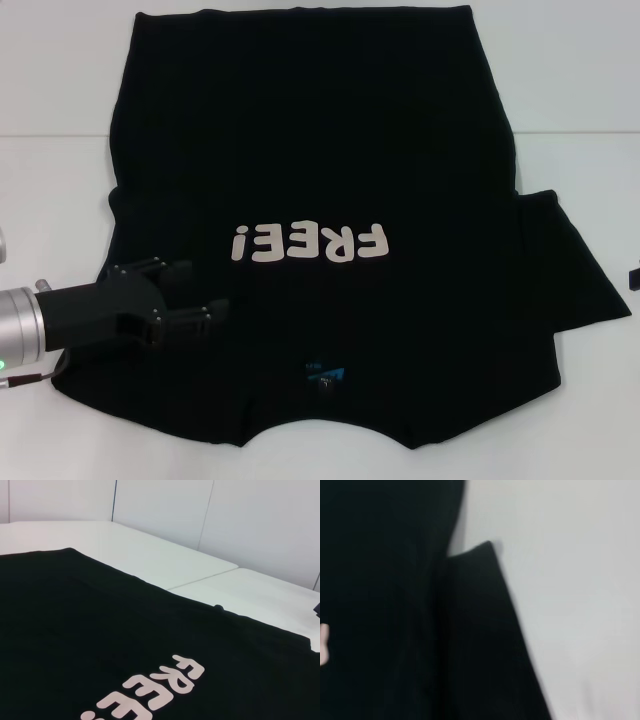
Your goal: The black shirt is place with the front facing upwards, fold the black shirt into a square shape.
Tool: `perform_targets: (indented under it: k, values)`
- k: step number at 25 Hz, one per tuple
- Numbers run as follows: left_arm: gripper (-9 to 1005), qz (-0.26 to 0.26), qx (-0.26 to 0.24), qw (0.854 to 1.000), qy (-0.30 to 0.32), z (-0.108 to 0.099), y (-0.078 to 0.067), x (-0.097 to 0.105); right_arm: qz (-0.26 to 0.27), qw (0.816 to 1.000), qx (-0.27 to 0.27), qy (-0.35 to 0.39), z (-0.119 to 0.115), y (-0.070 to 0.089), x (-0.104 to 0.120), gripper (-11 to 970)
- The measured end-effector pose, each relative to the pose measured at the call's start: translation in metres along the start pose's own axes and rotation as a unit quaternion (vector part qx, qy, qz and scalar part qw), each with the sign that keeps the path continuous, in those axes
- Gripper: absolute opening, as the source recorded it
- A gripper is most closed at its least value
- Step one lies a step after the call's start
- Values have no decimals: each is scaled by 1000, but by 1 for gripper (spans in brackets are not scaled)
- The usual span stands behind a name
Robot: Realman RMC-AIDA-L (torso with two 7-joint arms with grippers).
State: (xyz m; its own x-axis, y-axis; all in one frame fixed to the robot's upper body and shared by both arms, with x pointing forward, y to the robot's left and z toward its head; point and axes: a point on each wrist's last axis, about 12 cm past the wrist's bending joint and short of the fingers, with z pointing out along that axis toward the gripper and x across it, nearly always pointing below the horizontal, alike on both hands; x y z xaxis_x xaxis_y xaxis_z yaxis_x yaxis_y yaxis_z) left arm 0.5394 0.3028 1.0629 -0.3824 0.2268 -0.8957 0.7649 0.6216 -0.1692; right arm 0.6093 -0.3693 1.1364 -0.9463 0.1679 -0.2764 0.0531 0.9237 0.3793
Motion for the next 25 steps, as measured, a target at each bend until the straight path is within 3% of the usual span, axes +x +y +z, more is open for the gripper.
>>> perform_targets:
  k: [7, 25]
  values:
    - [834, 1, 1, 1000, -1, 1, 0, -1, -5, 1000, -2, 9, 8, 10, -2, 892]
    - [833, 0, -1, 1000, -2, 1, 0, 0, -24, 999, -7, 21, 21, 19, -1, 916]
